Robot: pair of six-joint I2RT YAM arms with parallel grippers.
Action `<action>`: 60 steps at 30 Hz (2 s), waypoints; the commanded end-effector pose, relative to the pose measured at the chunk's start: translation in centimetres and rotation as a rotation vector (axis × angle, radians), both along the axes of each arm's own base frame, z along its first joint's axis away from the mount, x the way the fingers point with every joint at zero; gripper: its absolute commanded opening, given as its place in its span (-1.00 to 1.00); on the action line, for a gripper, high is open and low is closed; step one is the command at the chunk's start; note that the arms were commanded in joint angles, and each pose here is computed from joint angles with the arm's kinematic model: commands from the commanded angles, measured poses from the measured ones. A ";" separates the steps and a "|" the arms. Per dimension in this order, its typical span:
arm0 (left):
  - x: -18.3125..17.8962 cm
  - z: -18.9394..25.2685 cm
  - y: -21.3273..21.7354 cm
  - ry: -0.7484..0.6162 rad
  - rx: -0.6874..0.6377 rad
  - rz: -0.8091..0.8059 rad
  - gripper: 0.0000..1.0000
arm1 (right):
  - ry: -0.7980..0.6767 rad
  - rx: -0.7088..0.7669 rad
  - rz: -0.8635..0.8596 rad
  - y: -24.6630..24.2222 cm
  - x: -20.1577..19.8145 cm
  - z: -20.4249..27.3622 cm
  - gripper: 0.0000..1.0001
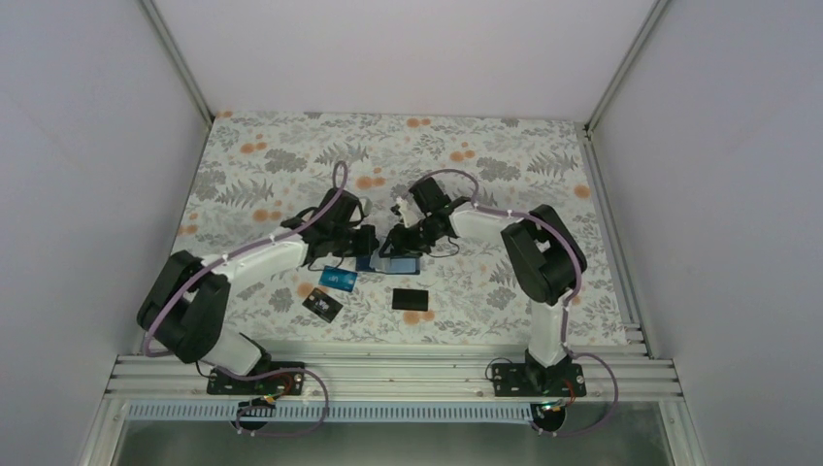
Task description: Put the credit cards into the card holder
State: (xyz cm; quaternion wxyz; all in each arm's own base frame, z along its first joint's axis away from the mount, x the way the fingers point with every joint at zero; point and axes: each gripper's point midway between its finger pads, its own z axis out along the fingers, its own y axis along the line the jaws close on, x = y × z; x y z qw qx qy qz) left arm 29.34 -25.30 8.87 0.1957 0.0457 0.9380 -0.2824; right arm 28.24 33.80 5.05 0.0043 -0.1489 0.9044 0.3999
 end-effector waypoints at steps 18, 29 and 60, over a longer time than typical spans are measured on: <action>-3.2 1.8 7.9 -0.054 0.071 0.161 -0.93 | 0.000 -0.030 0.088 5.9 -0.6 0.2 -0.04; -4.0 2.8 9.5 -0.075 0.091 0.197 -0.87 | -0.077 0.027 0.118 7.7 1.0 3.8 0.00; -10.4 2.0 6.1 -0.041 0.036 0.041 -0.58 | -0.160 -0.111 -0.026 -3.8 -5.1 3.0 0.07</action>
